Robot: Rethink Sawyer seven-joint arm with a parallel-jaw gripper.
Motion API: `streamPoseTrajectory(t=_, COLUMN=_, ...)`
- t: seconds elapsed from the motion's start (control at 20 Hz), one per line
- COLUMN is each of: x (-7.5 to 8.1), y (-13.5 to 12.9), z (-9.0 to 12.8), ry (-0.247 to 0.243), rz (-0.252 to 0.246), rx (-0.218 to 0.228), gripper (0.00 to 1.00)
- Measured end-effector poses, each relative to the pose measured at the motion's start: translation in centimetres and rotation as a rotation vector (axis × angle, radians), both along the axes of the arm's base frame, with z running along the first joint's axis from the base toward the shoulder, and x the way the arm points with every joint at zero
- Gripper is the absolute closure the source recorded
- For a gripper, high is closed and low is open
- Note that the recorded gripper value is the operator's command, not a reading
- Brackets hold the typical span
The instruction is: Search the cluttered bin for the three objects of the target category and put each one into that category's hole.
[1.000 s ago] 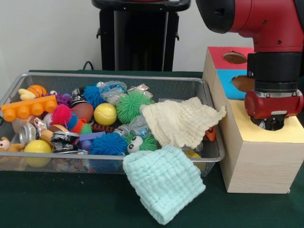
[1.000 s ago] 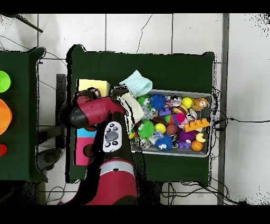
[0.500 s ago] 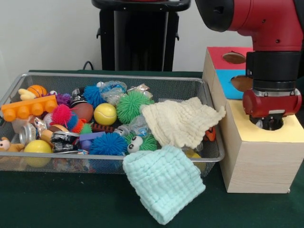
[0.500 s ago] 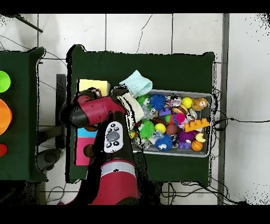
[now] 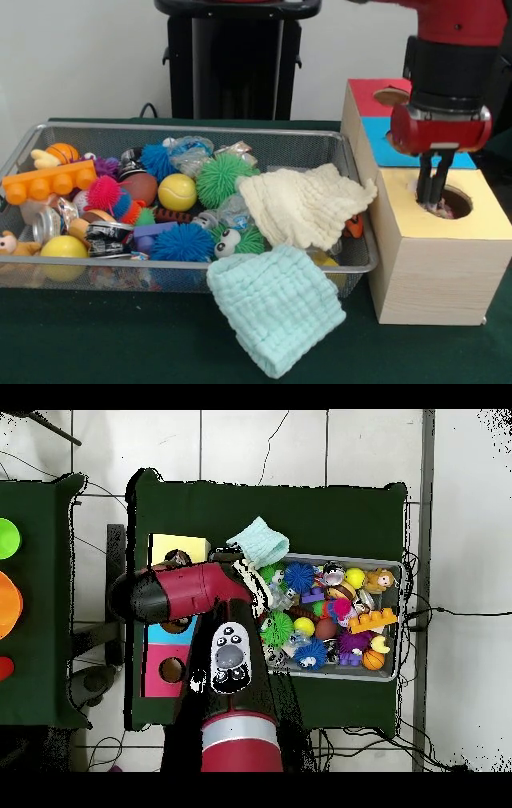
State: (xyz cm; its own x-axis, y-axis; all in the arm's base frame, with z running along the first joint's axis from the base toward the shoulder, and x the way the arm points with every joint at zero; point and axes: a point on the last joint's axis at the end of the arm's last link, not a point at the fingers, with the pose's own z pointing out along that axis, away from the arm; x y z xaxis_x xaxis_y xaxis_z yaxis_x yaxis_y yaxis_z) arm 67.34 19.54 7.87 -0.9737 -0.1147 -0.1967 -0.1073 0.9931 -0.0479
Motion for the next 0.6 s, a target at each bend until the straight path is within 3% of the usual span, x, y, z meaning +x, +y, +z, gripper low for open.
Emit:
streamPoseTrajectory(t=0.35, x=-0.2, y=0.1, z=6.1, ry=0.090, rz=-0.030, rx=-0.007, gripper=1.00)
streamPoseTrajectory(t=0.6, x=-0.1, y=0.1, z=9.0, ry=0.100, rz=-0.037, rx=-0.011, gripper=1.00)
